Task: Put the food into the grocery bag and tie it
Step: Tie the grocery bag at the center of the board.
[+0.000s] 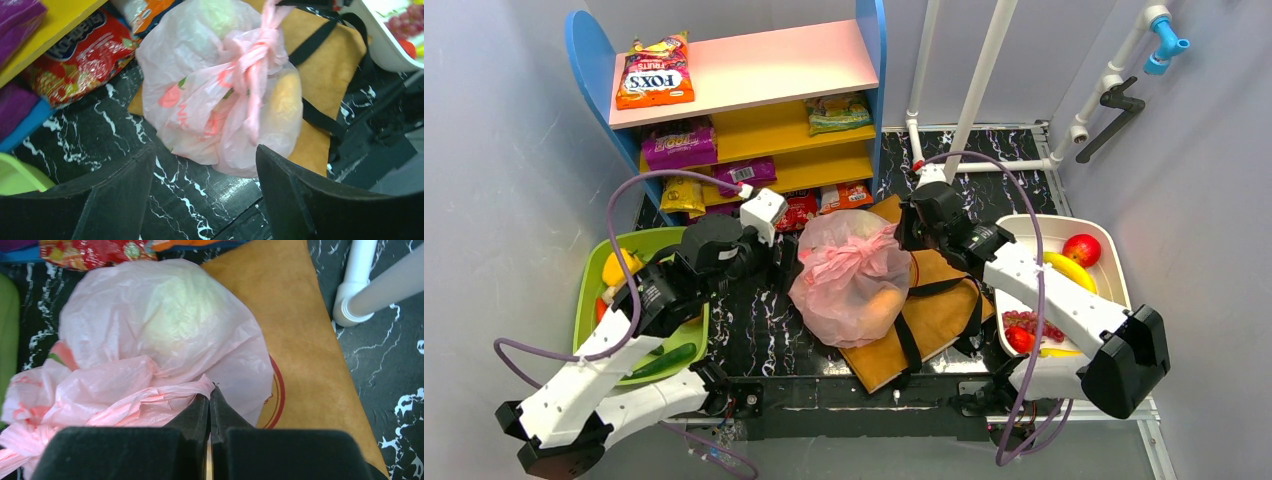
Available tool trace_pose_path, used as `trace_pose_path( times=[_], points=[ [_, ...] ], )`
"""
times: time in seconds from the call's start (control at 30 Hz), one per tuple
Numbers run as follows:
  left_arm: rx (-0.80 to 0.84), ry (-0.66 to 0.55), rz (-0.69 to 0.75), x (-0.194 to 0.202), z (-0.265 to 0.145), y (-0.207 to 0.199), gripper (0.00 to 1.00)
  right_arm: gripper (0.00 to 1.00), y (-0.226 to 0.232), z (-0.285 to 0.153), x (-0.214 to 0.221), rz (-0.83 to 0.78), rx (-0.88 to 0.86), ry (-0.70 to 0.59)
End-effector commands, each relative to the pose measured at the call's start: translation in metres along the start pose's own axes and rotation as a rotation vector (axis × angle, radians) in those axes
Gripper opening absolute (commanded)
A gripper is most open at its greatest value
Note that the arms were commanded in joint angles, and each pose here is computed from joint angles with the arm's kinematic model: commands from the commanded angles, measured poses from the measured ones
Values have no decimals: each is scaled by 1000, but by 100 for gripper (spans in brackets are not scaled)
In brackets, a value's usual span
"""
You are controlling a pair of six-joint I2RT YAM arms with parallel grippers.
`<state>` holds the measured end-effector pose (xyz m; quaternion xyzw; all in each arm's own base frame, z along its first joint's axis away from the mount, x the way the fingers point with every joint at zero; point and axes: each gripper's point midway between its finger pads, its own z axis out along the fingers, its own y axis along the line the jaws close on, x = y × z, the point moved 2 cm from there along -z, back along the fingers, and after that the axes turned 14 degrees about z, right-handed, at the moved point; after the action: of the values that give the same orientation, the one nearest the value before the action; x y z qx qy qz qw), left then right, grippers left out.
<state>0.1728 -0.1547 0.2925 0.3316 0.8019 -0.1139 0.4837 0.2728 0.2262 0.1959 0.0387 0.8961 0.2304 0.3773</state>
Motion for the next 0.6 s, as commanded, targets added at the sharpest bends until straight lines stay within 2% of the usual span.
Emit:
trace_pose_path(
  times=[0.0, 0.17, 0.43, 0.57],
  points=[
    [186, 30, 147, -8, -1, -21, 70, 1, 34, -34, -32, -31, -93, -103],
    [273, 55, 154, -7, 28, -38, 62, 1, 53, -53, -40, -43, -147, -143],
    [273, 48, 97, -4, 57, -46, 51, 1, 64, -63, -41, -53, -181, -153],
    [266, 44, 82, -2, 62, -47, 37, 1, 66, -64, -40, -57, -186, -151]
  ],
)
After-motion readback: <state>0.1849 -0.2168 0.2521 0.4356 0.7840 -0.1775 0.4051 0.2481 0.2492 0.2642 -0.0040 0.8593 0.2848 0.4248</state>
